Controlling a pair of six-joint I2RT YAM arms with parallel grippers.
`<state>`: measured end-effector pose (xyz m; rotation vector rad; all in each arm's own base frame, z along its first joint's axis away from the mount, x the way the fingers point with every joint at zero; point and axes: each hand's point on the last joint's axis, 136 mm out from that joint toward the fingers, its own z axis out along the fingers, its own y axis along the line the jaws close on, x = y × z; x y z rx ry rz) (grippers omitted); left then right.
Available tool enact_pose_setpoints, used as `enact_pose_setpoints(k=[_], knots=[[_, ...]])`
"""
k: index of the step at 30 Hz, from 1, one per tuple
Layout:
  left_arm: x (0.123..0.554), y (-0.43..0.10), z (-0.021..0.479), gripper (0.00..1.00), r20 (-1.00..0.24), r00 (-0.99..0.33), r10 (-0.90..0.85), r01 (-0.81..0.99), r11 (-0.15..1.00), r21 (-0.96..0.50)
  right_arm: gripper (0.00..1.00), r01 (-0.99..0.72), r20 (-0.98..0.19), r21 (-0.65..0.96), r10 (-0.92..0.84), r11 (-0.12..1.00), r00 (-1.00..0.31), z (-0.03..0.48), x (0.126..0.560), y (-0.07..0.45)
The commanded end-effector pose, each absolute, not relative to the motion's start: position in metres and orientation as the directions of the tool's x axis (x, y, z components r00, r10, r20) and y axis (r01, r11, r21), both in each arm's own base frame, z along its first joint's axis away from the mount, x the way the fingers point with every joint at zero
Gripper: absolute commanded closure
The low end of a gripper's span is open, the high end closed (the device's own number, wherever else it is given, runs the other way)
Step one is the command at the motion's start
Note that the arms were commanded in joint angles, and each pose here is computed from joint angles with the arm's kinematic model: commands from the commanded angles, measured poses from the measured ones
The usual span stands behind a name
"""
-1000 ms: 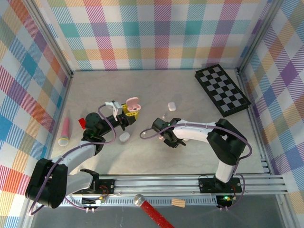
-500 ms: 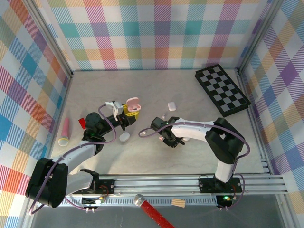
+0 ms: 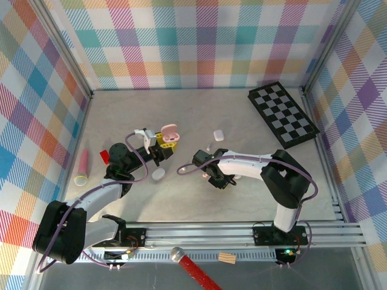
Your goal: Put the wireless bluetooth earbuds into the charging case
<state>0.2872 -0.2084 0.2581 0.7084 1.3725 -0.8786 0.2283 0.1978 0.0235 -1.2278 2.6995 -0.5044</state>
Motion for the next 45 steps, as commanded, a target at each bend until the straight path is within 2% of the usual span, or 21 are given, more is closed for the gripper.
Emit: enact_pose_setpoints(k=[1,13,18,24,28,36,41,45], knots=[[0.286,-0.207,0.267,0.63,-0.993,0.033,-0.115,0.86,0.51,-0.03,0.68,-0.7,0.052,-0.361,-0.736,0.616,-0.675,0.021,0.228,0.193],[0.286,-0.207,0.268,0.63,-0.993,0.034,-0.115,0.862,0.506,-0.029,0.75,-0.67,0.075,-0.373,-0.699,0.642,-0.711,0.013,0.233,0.182],[0.286,-0.208,0.268,0.63,-0.993,0.033,-0.114,0.864,0.503,-0.029,0.78,-0.64,0.026,-0.329,-0.671,0.695,-0.741,0.02,0.236,0.189],[0.289,-0.209,0.26,0.63,-0.995,0.02,-0.098,0.863,0.504,-0.032,0.78,-0.506,-0.09,-0.122,-0.517,0.854,-0.851,0.041,0.241,0.208],[0.289,-0.211,0.258,0.63,-0.996,0.016,-0.092,0.867,0.498,-0.032,0.79,-0.38,-0.099,0.088,-0.371,0.921,-0.923,0.054,0.243,0.214],[0.277,-0.226,0.243,0.63,-0.999,0.026,-0.046,0.891,0.455,0.003,0.79,-0.275,-0.124,0.331,-0.247,0.903,-0.961,0.074,0.252,0.222],[0.272,-0.235,0.232,0.63,-1.0,0.023,-0.003,0.899,0.438,0.02,0.8,-0.224,-0.137,0.503,-0.179,0.835,-0.974,0.095,0.255,0.234],[0.269,-0.242,0.225,0.63,-1.0,0.022,0.016,0.905,0.425,0.027,0.8,-0.196,-0.145,0.577,-0.137,0.793,-0.98,0.109,0.258,0.234]])
